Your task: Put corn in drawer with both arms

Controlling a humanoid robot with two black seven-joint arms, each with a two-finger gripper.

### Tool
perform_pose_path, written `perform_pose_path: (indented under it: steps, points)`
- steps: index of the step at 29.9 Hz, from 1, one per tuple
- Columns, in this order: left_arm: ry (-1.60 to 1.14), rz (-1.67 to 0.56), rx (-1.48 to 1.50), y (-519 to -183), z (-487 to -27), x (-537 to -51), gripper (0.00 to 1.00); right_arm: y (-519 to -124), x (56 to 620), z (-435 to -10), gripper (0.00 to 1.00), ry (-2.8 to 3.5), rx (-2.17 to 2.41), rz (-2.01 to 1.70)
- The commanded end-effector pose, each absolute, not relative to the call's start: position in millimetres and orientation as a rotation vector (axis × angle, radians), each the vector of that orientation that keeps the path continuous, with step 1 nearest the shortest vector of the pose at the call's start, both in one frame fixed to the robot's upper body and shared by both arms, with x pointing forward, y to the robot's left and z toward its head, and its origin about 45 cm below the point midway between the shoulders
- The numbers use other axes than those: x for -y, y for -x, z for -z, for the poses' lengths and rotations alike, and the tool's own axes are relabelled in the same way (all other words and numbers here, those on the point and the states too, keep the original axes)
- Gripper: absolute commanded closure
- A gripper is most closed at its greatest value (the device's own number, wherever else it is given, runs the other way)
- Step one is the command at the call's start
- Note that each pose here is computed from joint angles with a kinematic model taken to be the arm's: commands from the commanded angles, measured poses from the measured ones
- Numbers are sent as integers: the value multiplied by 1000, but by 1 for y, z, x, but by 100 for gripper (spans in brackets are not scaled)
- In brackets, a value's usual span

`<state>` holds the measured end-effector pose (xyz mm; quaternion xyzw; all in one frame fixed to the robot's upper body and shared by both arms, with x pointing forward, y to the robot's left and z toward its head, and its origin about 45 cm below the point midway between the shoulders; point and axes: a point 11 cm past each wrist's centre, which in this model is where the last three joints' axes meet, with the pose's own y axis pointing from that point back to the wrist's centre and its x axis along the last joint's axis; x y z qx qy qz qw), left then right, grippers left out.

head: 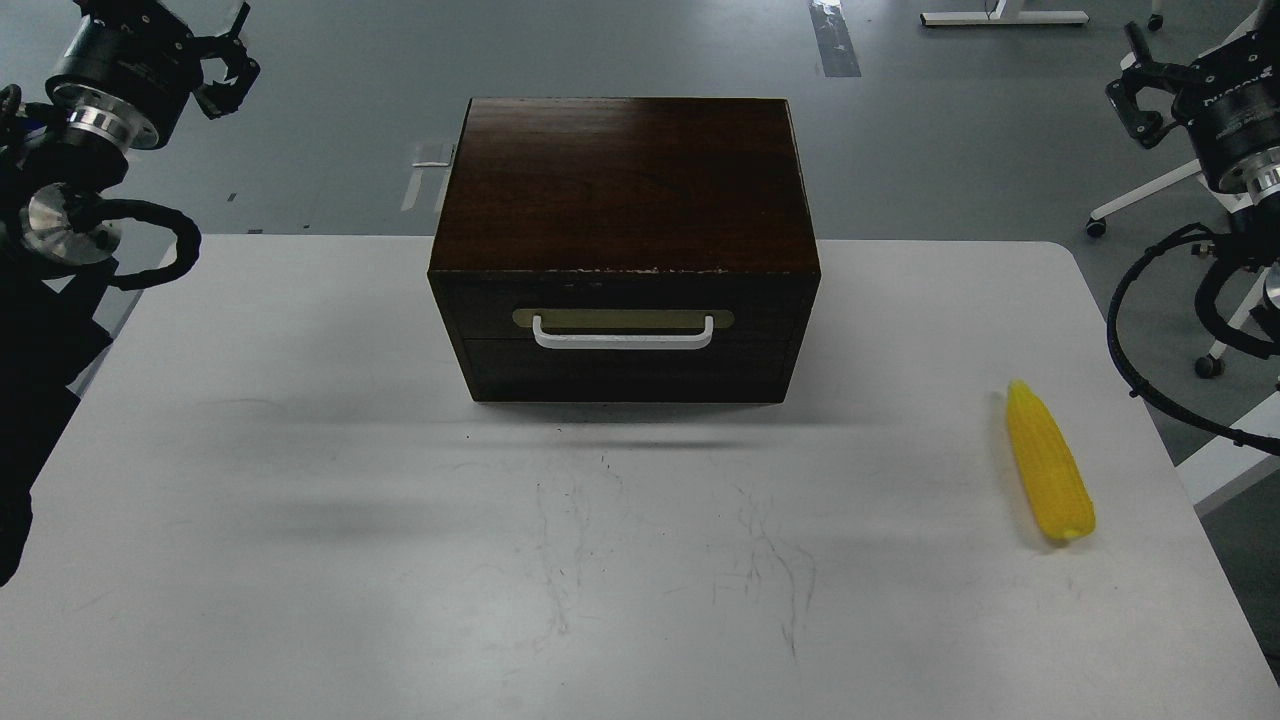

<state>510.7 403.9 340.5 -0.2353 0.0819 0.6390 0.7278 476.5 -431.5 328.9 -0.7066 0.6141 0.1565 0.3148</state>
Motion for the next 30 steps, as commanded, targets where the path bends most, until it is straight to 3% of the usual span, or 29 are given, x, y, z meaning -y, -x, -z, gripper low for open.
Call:
perform_pose_path:
  steps: [1, 10, 13, 18, 25, 30]
  points:
    - [522, -1409, -177, -510, -340, -404, 2, -478, 431, -331, 0, 1867, -1617, -409]
    - [527, -1415, -176, -510, -344, -408, 2, -481, 433, -355, 0, 1897, -1605, -349]
    - [541, -1423, -174, -509, -346, -412, 2, -477, 449, -385, 0, 1947, -1629, -277]
    - [536, -1422, -176, -509, -344, -411, 2, -480, 427, -434, 0, 2222, -1637, -111]
    - [460, -1414, -227, -509, -332, -409, 2, -462, 382, -485, 0, 2791, -1659, 399]
    - [494, -1414, -243, -510, -337, -409, 2, -460, 362, -493, 0, 3123, -1723, 761]
